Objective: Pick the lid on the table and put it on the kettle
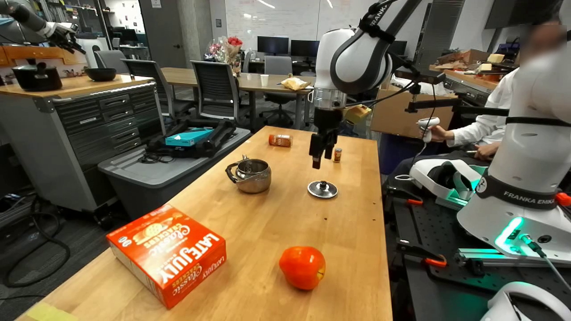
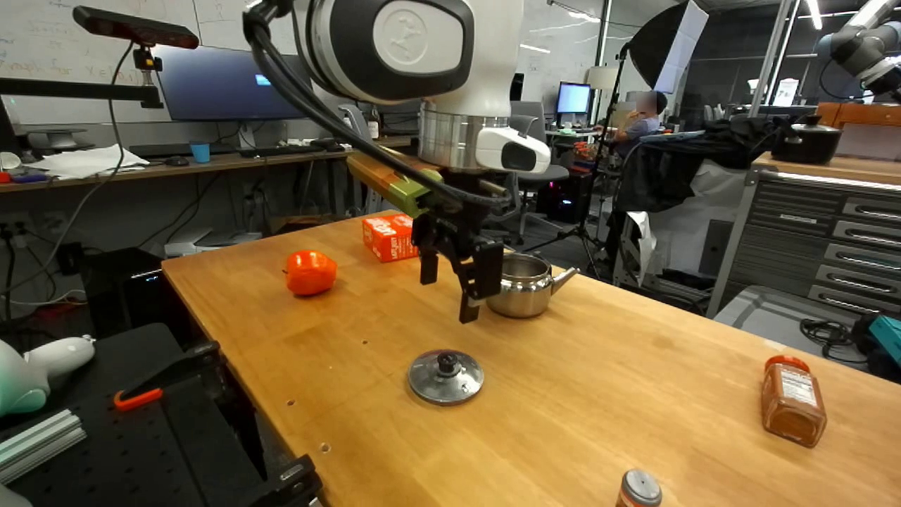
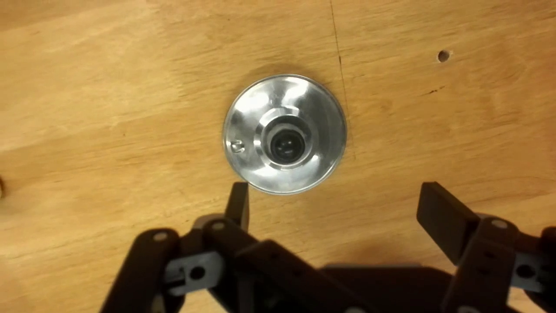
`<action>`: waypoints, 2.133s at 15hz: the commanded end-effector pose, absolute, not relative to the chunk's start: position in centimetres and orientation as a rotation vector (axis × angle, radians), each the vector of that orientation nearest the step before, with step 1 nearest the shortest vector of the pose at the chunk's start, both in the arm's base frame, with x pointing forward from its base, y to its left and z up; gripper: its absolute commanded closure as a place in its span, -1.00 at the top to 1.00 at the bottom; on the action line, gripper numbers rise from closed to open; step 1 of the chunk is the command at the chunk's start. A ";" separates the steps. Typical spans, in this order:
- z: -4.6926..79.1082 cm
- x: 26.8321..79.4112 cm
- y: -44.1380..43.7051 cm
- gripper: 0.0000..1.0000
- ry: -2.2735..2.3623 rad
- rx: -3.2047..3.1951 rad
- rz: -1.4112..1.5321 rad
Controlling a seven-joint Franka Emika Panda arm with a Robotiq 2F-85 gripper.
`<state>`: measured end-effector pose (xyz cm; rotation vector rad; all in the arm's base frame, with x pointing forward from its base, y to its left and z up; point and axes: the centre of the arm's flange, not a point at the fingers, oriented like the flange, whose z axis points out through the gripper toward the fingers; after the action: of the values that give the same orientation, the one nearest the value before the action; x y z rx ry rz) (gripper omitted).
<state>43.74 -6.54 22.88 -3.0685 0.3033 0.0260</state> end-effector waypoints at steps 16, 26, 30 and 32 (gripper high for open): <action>17.0 44.4 -8.5 1.00 0.236 -3.091 0.142; 15.0 44.8 -8.9 1.00 0.247 -3.114 0.134; 14.8 44.8 -8.8 0.48 0.249 -3.111 0.129; 15.1 44.8 -8.5 0.17 0.244 -3.106 0.117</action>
<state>44.12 -8.28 15.16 -3.1009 0.2659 0.1495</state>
